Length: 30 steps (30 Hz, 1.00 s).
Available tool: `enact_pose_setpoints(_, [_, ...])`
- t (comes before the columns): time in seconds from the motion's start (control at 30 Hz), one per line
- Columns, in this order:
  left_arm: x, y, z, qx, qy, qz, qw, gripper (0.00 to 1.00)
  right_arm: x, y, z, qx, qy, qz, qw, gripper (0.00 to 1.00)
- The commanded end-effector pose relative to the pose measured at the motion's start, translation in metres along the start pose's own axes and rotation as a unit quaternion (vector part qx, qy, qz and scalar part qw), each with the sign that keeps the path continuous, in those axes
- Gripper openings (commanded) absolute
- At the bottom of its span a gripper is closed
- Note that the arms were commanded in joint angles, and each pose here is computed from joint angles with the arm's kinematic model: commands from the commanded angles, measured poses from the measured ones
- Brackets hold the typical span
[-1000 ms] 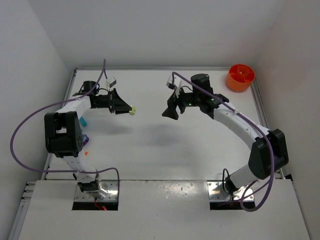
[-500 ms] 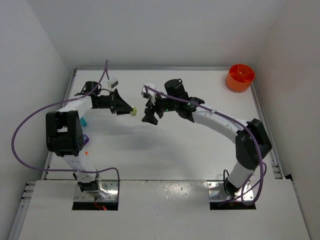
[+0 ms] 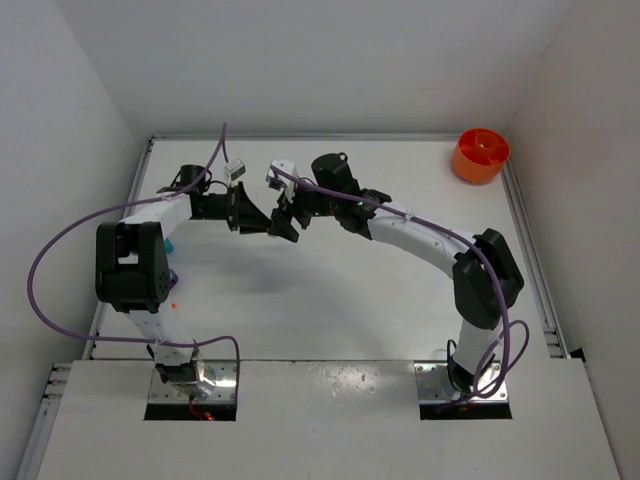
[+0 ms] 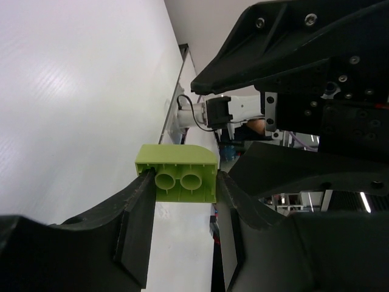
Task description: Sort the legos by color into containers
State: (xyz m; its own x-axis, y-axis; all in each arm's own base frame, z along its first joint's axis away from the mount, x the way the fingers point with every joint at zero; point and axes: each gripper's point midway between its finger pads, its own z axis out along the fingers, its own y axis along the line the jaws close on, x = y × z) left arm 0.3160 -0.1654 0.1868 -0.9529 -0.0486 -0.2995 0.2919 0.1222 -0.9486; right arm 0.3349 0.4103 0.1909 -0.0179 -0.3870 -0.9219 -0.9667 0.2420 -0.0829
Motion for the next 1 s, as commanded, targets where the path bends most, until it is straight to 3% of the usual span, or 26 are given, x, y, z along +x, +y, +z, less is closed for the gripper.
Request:
enact_pose_setpoints(0.0, [0.004, -0.019, 0.003, 0.024, 0.009, 0.036, 0.999, 0.26, -0.032, -0.003, 0.01, 0.006, -0.04, -0.014, 0.999, 0.79])
enact_pose_setpoints(0.43, [0.001, -0.022, 0.0, 0.027, 0.005, 0.04, 0.999, 0.25, -0.017, 0.003, 0.014, 0.003, -0.017, -0.004, 1.0, 0.68])
enact_pose_setpoints(0.77, [-0.005, -0.017, -0.01, 0.035, -0.009, 0.034, 0.999, 0.24, -0.007, 0.005, 0.01, 0.011, -0.009, -0.001, 1.0, 0.44])
enact_pose_setpoints(0.87, [-0.006, -0.017, -0.013, 0.033, -0.013, 0.034, 0.999, 0.24, -0.007, 0.006, 0.008, 0.011, -0.009, -0.001, 1.0, 0.32])
enact_pose_setpoints(0.97, [-0.004, -0.018, -0.013, 0.033, -0.014, 0.04, 0.999, 0.33, -0.007, 0.008, 0.006, 0.007, -0.01, -0.005, 1.0, 0.24])
